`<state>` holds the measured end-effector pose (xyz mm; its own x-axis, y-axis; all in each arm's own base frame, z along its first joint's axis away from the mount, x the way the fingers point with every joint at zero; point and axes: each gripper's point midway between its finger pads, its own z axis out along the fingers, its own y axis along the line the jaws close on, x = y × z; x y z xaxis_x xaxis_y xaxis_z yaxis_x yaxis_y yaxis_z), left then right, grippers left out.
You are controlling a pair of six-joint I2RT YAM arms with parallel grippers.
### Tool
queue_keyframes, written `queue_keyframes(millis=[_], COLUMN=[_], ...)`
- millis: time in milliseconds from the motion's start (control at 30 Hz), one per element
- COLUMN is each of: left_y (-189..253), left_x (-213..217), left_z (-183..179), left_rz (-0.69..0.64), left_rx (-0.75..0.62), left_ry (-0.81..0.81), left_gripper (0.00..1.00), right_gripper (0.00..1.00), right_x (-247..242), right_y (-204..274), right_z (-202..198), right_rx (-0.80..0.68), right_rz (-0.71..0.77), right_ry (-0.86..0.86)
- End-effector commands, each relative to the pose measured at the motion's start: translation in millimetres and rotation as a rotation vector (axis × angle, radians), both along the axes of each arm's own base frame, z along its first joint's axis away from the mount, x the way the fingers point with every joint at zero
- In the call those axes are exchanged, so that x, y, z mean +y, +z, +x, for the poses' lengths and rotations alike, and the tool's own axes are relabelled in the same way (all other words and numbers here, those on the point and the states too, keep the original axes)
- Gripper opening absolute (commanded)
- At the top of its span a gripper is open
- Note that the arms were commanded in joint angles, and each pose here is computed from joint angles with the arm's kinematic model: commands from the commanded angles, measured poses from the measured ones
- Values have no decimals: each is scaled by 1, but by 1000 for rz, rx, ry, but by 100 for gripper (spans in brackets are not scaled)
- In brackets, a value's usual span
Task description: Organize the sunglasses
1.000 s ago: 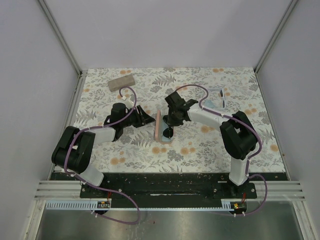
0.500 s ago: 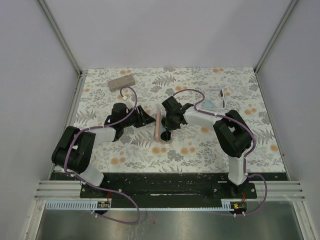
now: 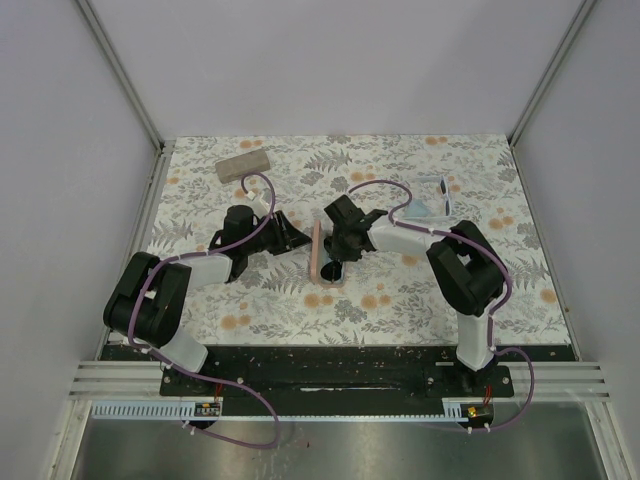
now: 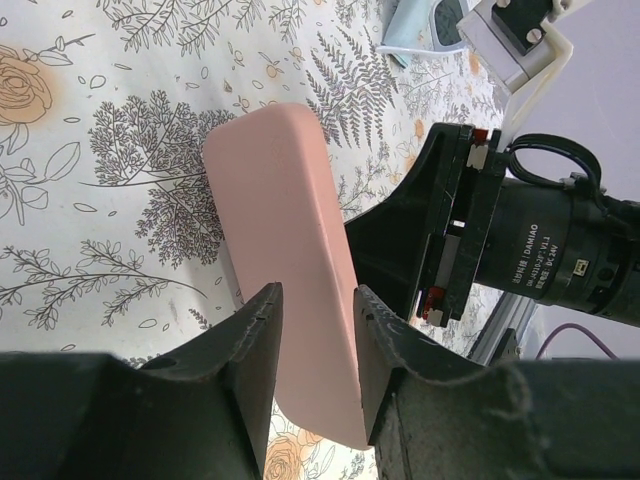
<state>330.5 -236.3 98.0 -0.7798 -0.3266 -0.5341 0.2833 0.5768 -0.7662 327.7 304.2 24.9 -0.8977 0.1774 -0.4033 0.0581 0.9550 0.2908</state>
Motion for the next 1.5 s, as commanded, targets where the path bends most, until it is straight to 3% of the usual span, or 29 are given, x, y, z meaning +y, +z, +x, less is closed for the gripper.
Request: queue_keyframes(millis=[0,333,433,533,833,1467], left_y=[28,32,29,26,13,-1], left_x=[-11,-15,-17,-18,-19,-50], left_z=[9,6,6,7,11,0], left_rz=[-39,-49,-47,-46,-21,24], left_rx=[-106,-113,-100,-86,-38,-4], left_ry=[-48,-71,-78,-82,-72,-157], left_gripper=[38,29,29,28,24,13], right_gripper=[38,38,33,27,24,20], right_x=[3,13,3,-12,-38,-11], right_y=[29,74,75,66,34,-14], right_z=[2,1,-1,-1,-5,-9], right_rx=[-64,-132,-146,-142,-79,47], right_rz=[31,137,133,146,241,323], right_ry=[11,63,43,12,3,66])
